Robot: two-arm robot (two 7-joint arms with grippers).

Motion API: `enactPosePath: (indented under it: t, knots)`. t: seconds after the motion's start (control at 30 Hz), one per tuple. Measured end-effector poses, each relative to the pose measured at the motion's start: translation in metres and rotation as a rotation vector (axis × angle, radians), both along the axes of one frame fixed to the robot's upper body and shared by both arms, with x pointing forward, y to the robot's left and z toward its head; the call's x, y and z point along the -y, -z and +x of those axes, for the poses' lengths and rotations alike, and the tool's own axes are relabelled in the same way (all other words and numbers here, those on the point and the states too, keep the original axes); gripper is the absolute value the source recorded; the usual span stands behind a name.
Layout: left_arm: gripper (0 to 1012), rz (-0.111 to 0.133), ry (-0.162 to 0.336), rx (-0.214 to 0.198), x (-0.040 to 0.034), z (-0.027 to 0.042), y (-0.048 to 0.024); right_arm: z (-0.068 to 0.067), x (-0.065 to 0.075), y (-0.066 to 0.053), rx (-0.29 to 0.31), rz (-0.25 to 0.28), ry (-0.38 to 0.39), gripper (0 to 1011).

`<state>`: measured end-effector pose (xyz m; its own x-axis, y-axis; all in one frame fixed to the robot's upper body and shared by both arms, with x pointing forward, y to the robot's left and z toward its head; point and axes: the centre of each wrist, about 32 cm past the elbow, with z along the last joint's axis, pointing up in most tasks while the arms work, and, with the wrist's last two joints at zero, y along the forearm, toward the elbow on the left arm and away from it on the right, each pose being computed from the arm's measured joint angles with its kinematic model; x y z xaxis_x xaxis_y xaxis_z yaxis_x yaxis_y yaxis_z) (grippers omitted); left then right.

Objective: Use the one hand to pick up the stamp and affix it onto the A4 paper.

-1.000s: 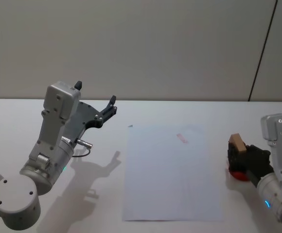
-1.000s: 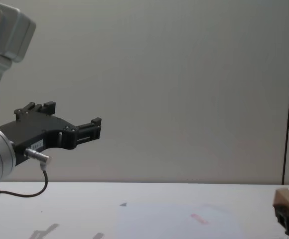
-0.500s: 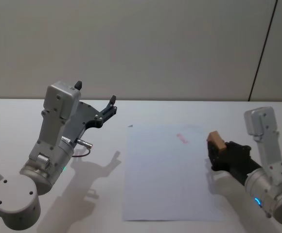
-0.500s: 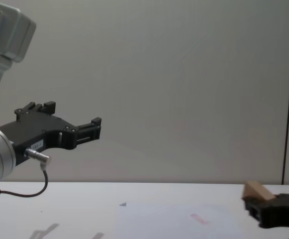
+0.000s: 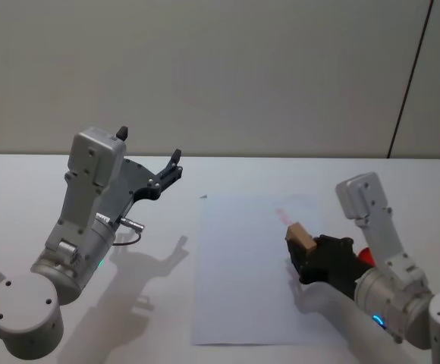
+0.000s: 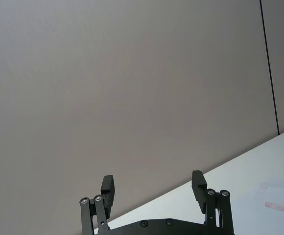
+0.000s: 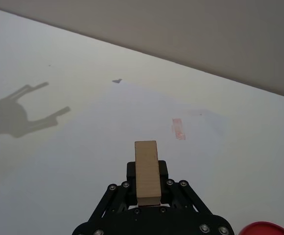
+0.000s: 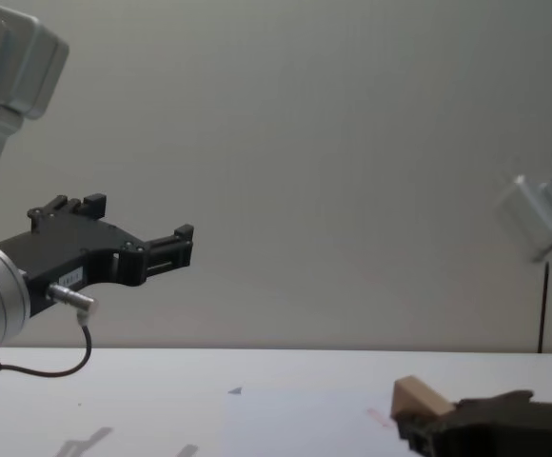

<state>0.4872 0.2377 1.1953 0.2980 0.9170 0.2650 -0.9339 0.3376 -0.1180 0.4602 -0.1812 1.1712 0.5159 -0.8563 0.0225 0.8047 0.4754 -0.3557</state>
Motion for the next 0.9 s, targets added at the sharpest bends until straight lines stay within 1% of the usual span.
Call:
enactPosePath:
  t: [0.07,0.2,0.53,0.67,0.9]
  knots:
    - [1003,0.000,0.000,0.000,0.0000,0.0000,0.0000,0.002,-0.002,0.001,-0.006,-0.011,-0.011,219]
    - [1003,0.000,0.000,0.000,0.0000,0.0000,0.0000,0.007,-0.005,0.003,-0.023,-0.049,-0.041,218]
    - [1003,0.000,0.000,0.000,0.0000,0.0000,0.0000,0.019,-0.012,0.007,-0.057,-0.110,-0.081,219]
    - [1003,0.000,0.000,0.000,0.0000,0.0000,0.0000,0.021,-0.014,0.011,-0.083,-0.122,-0.087,218]
    - [1003,0.000,0.000,0.000,0.0000,0.0000,0.0000,0.021,-0.017,0.015,-0.111,-0.121,-0.084,218]
